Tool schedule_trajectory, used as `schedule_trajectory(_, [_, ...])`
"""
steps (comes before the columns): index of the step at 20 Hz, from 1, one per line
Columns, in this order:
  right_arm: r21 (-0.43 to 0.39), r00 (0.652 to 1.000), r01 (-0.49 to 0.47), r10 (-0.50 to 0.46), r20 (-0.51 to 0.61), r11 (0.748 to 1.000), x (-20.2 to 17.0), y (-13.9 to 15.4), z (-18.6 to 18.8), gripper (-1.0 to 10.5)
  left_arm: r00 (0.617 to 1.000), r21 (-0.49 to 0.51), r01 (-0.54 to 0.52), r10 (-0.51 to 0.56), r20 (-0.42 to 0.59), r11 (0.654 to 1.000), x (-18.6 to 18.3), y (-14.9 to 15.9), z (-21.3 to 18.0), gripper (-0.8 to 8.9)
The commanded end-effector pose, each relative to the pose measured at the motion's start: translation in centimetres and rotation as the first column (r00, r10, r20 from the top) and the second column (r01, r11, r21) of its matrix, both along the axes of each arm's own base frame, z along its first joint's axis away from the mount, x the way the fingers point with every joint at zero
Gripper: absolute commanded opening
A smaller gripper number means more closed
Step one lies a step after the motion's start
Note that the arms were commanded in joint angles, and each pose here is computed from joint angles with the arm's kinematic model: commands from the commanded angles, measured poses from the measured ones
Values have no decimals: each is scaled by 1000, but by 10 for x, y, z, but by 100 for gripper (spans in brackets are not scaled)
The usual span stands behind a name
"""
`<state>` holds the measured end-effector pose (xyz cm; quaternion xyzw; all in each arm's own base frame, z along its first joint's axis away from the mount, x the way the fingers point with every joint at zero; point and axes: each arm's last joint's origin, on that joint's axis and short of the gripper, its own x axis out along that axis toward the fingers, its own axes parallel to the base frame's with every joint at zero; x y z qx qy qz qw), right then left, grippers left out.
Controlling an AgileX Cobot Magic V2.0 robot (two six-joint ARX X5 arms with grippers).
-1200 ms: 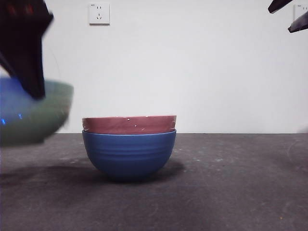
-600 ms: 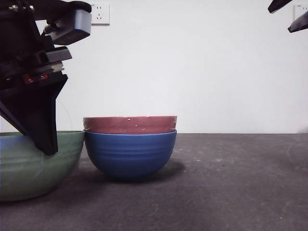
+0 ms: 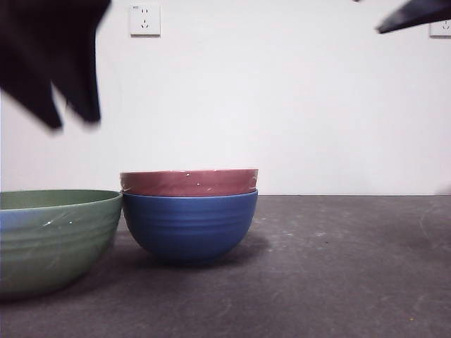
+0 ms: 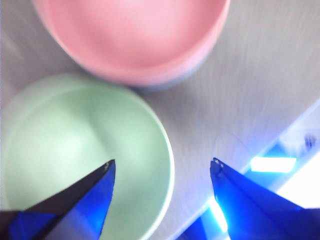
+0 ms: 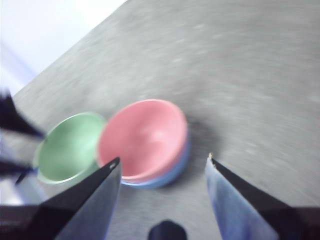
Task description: Pick up the green bowl on the top,put the green bowl on the left,pick up the red bowl in the middle,put the red bowl on the right
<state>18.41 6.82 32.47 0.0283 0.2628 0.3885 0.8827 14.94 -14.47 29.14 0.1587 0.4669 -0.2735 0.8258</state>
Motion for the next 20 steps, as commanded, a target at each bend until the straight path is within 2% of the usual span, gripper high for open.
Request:
schedule_trajectory(1, [-29,996,-90,90,7,996,12,21,5,280,995,-33,-22,25,92,999,-3,13,24,319])
schedule_trajectory(4, [-71,981,-193,192,-21,979,27,53,10,270,977,-96,-86,103,188,992,-7,40,50,319])
schedule_trajectory(6, [-169,973,-233,229,-39,958,36,76,12,244,953,-119,-162,187,239,980,-11,64,59,319])
schedule_trajectory(9, [-301,956,-295,282,-85,907,43,115,10,244,904,-115,-310,330,273,944,-19,99,66,318])
schedule_trajectory(12, [-394,936,-350,332,-118,849,44,151,-1,244,863,-138,-400,423,276,906,-25,121,69,314])
schedule_trajectory(16, [-464,884,-464,427,-189,755,35,194,-35,244,869,-191,-395,433,240,899,-28,129,69,314])
schedule_trajectory(18, [-512,873,-481,441,-207,712,34,209,-52,243,875,-194,-388,426,229,901,-29,128,69,314])
schedule_trajectory(20, [-517,864,-498,446,-232,696,37,218,-67,243,876,-193,-388,425,226,901,-29,128,68,314])
